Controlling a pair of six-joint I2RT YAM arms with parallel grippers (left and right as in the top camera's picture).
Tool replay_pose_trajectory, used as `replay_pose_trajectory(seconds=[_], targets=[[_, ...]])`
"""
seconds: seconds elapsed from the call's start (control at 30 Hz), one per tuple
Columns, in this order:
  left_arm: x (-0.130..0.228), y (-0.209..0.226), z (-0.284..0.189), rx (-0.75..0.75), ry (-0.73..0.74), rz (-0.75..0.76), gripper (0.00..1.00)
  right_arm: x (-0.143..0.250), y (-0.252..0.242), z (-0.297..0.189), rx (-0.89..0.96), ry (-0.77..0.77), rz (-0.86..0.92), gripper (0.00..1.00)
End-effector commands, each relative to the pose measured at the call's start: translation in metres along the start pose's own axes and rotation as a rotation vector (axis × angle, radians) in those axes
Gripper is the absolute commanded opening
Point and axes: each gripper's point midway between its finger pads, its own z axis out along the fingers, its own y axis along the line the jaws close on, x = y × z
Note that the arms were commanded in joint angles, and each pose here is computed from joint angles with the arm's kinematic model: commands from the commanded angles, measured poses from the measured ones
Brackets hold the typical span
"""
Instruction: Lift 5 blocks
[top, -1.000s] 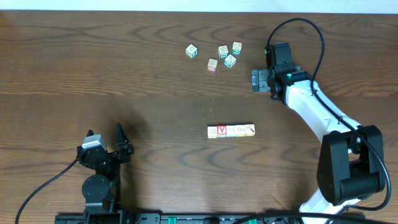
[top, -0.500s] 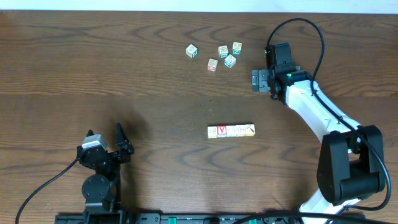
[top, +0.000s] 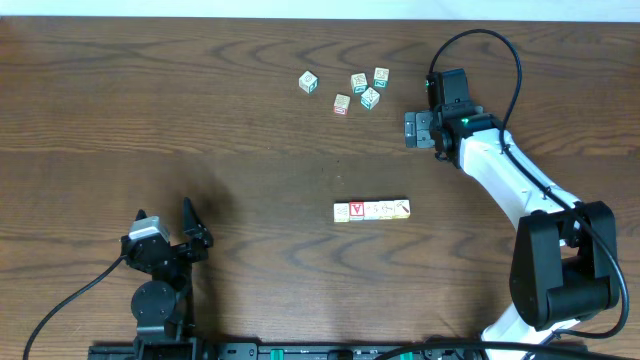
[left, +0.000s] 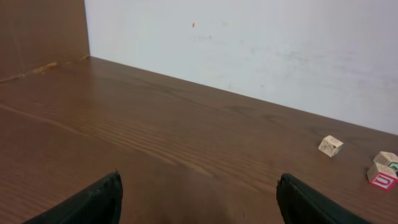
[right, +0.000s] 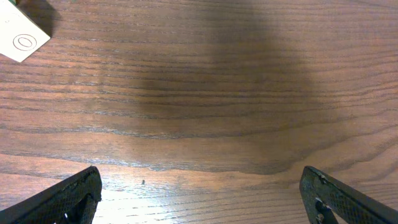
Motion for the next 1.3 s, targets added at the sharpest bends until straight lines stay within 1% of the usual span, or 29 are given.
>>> replay_pose_trajectory(seconds=[0.0,0.07,0.13,0.2,0.37,0.57,0.73,0.97,1.27], targets=[[0.018,-0.007,0.000,0.054,0.063,0.138,0.80,-0.006,0.001,-0.004,0.006,-0.017,-0.007,0.99],[0.022,-0.021,-0.002,0.141,0.070,0.256,0.80,-0.006,0.001,-0.004,0.006,-0.018,-0.007,0.99],[0.024,-0.023,-0.002,0.159,0.077,0.285,0.80,-0.006,0.001,-0.004,0.006,-0.018,-0.008,0.99],[0.024,-0.023,-0.002,0.158,0.079,0.261,0.80,-0.006,0.002,-0.004,0.005,-0.018,-0.009,0.99],[0.026,-0.023,-0.002,0.151,0.096,0.142,0.80,-0.006,0.003,-0.005,0.003,-0.019,-0.012,0.99],[0.033,-0.022,-0.001,0.144,0.134,0.100,0.80,-0.007,0.016,-0.010,-0.014,-0.028,-0.034,0.99],[0.042,-0.020,0.000,0.137,0.172,0.088,0.80,-0.016,0.029,-0.028,-0.040,-0.074,-0.051,0.99],[0.055,-0.018,0.001,0.127,0.233,0.094,0.80,-0.043,0.027,-0.077,-0.070,-0.198,-0.027,0.99],[0.071,-0.015,0.002,0.116,0.302,0.101,0.80,-0.081,0.000,-0.182,-0.113,-0.448,0.051,0.99]])
